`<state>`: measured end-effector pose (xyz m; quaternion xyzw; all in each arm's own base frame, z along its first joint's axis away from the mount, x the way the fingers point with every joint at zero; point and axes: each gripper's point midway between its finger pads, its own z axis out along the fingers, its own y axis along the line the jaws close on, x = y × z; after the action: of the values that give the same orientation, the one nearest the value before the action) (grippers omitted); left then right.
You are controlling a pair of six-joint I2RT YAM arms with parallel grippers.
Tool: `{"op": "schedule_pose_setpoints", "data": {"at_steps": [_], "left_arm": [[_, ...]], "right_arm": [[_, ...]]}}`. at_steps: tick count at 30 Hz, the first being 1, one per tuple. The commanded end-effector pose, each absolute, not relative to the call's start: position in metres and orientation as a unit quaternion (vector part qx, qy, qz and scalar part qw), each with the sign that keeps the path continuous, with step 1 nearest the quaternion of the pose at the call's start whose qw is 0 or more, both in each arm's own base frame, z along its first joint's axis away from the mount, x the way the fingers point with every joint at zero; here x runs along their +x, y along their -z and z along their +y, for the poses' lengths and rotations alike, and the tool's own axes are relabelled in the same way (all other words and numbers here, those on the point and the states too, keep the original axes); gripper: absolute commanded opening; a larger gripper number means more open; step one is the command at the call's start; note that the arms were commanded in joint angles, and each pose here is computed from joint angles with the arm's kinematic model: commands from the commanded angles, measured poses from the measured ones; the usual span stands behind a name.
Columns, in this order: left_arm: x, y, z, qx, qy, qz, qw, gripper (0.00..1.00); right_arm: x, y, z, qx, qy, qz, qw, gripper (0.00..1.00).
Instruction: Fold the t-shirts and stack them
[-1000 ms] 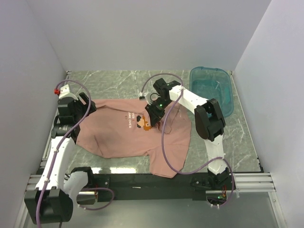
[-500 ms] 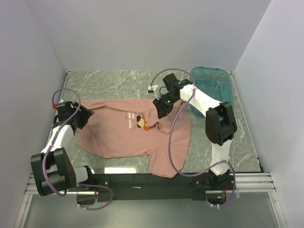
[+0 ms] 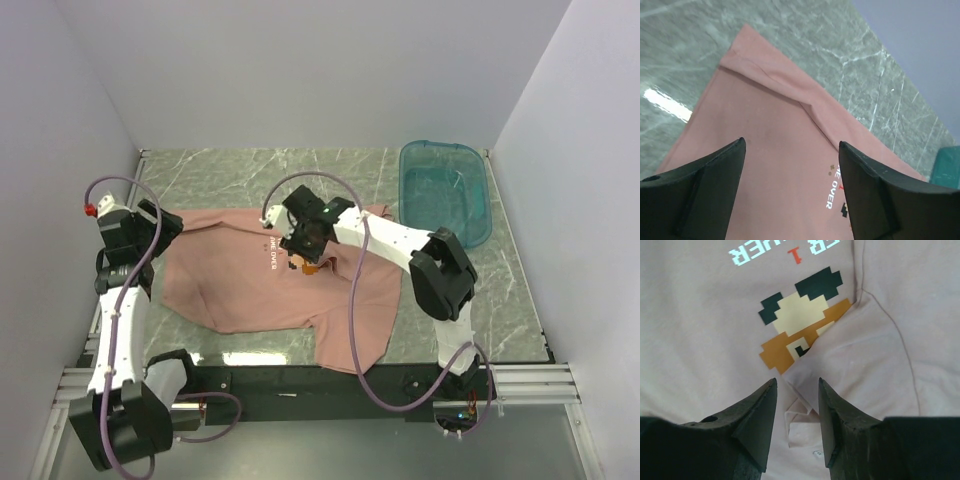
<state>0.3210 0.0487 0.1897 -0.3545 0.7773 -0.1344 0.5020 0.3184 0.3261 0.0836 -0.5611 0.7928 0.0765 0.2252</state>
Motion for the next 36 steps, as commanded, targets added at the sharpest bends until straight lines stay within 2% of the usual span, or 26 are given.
{"op": "schedule_pose_setpoints", "data": {"at_steps": [1,8,19,36], "left_arm": [[0.315,-0.199,0.06,-0.346,0.098,0.775,0.52,0.81],[0.312,-0.201,0.061,-0.347,0.095,0.773,0.523,0.81],[0.301,-0.207,0.078,-0.392,0.057,0.749,0.531,0.82],[0.301,-0.21,0.076,-0.387,0.062,0.747,0.536,0.82]], "right_arm": [[0.339,-0.082,0.32,-0.552,0.013,0.791,0.263,0.46],[0.335,-0.066,0.325,-0.564,0.051,0.783,0.258,0.46],[0.322,-0.048,0.328,-0.575,0.041,0.783,0.233,0.45],[0.311,-0.036,0.328,-0.579,0.046,0.785,0.216,0.43]]}}
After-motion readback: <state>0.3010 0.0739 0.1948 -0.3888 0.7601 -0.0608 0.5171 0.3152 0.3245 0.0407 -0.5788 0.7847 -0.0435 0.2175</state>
